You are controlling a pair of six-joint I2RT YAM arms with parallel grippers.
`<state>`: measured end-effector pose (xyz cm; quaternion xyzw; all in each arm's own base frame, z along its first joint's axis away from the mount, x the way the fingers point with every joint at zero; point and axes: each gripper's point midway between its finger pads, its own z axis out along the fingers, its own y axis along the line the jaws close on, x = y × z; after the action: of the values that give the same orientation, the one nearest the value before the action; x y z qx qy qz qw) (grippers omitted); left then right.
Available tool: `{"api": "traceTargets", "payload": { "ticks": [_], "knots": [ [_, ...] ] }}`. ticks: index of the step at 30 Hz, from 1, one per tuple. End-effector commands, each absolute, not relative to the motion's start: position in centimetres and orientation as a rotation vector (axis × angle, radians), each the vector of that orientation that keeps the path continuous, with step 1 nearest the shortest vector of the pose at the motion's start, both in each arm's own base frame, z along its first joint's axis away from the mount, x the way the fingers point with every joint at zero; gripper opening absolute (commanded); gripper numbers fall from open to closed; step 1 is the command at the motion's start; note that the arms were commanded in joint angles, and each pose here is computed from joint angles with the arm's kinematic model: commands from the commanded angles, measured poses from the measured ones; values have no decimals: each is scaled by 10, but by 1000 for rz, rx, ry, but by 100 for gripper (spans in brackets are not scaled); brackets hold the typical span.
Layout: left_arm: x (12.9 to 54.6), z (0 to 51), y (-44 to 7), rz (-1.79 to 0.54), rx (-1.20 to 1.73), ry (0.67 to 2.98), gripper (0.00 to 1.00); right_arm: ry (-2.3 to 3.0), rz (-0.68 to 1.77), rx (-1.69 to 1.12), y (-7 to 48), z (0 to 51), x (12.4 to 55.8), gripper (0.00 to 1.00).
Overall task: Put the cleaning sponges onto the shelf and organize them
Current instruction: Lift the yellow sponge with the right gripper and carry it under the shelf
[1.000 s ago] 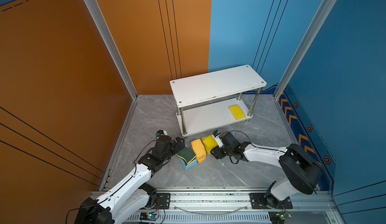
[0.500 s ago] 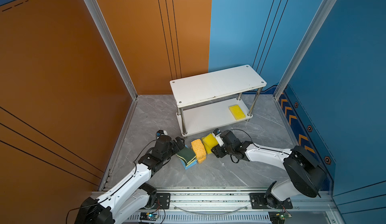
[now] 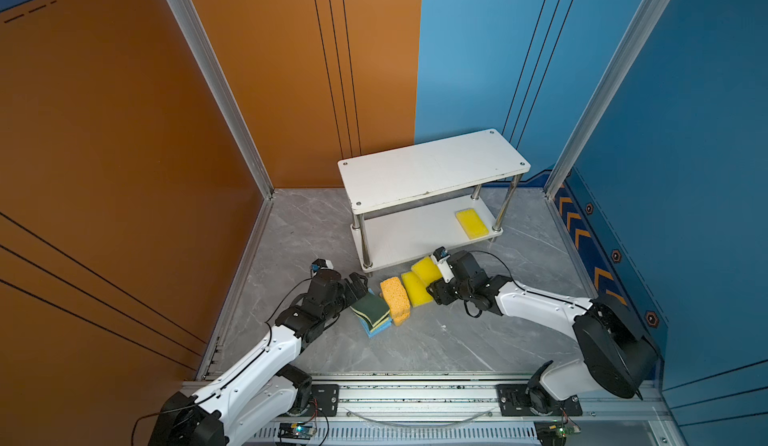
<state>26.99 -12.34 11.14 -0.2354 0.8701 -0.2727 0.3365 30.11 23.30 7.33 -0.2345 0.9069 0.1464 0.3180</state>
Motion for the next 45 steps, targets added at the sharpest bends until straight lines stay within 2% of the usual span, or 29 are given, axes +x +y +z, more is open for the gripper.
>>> {"api": "traceTargets", "payload": {
  "ticks": [1, 12, 23, 45],
  "knots": [
    [269, 109, -121, -716, -617, 2264, 97, 2359, 429, -600, 236, 94, 307, 68],
    [268, 114, -123, -742, -608, 2247, 98, 2338, 440, -476, 214, 129, 336, 68],
    [266, 113, -121, -753, -603, 2233, 98, 2326, 344, -383, 188, 152, 390, 69],
    [267, 111, -122, -757, -613, 2236, 98, 2328, 342, -252, 169, 119, 444, 69]
  ]
}}
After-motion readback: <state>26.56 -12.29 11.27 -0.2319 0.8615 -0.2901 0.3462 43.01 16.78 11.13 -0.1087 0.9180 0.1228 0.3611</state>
